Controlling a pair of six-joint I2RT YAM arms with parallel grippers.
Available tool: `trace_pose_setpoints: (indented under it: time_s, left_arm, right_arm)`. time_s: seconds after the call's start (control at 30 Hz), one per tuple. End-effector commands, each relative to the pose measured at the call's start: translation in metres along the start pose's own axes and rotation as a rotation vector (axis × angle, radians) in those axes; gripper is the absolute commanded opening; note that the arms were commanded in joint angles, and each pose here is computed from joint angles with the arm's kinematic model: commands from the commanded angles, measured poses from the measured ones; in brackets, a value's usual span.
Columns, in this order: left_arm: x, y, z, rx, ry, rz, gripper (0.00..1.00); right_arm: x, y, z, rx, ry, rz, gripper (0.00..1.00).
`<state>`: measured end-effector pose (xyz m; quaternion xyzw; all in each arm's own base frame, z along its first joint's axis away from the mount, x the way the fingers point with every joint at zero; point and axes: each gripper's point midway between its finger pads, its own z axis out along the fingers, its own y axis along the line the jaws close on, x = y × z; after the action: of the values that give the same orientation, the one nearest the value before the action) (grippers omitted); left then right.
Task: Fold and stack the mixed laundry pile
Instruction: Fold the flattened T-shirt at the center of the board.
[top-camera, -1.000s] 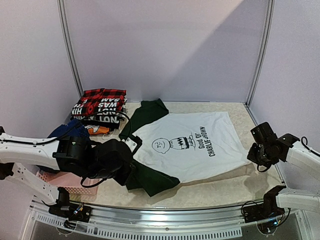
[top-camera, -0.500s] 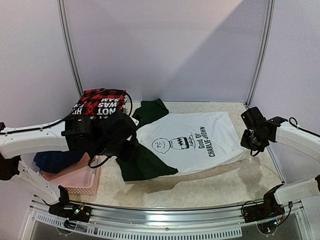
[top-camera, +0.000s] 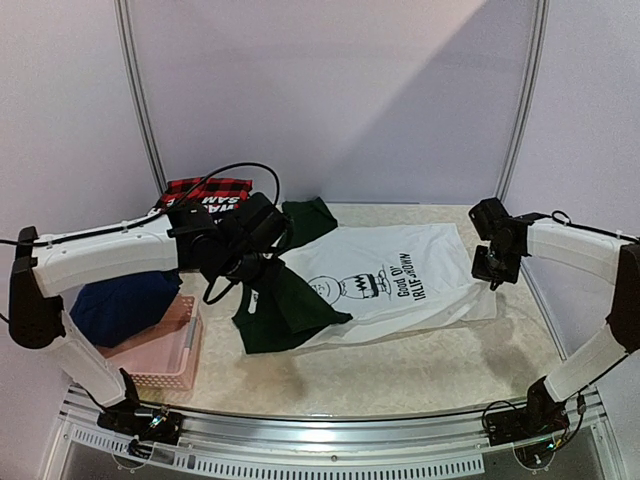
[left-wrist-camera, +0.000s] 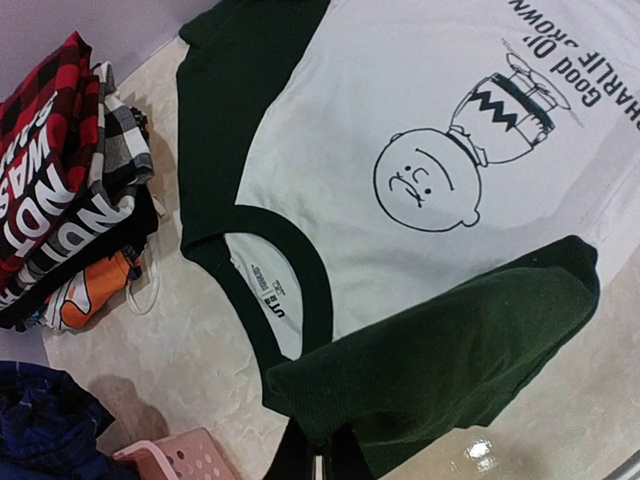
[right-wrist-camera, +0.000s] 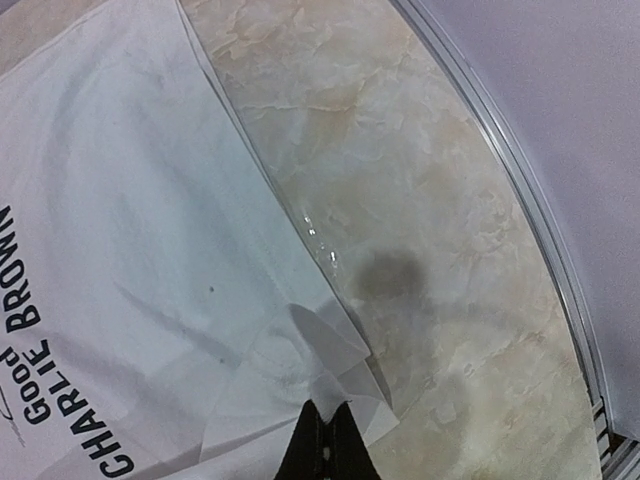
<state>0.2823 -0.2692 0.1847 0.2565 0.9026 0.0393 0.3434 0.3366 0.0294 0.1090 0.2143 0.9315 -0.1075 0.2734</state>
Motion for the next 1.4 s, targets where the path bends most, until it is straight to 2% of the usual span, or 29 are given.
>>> trace_pose_setpoints:
  time_s: [0.0, 0.37, 0.73, 1.23, 1.37]
  left_arm:
    - [-0.017, 0.017, 0.012, -0.046, -0.005, -0.004, 0.00]
    - [-0.029, 0.040, 0.050, -0.157, 0.049, 0.027, 0.00]
    - [-0.039, 0.042, 0.085, -0.165, 0.069, 0.067, 0.00]
    - [-0.048, 0.066, 0.124, -0.270, 0.098, 0.026, 0.00]
    - [-0.053, 0.068, 0.136, -0.276, 0.078, 0.015, 0.00]
  right_arm:
    - [-0.010, 0.007, 0.011, 0.016, -0.001, -0.031, 0.00]
    - [-0.017, 0.015, 0.038, 0.059, 0.032, -0.058, 0.00]
    - [-0.017, 0.021, 0.059, 0.084, 0.065, -0.083, 0.00]
    - [-0.020, 0.025, 0.083, 0.109, 0.087, -0.089, 0.00]
    - [-0.026, 0.034, 0.085, 0.078, 0.078, -0.094, 0.07]
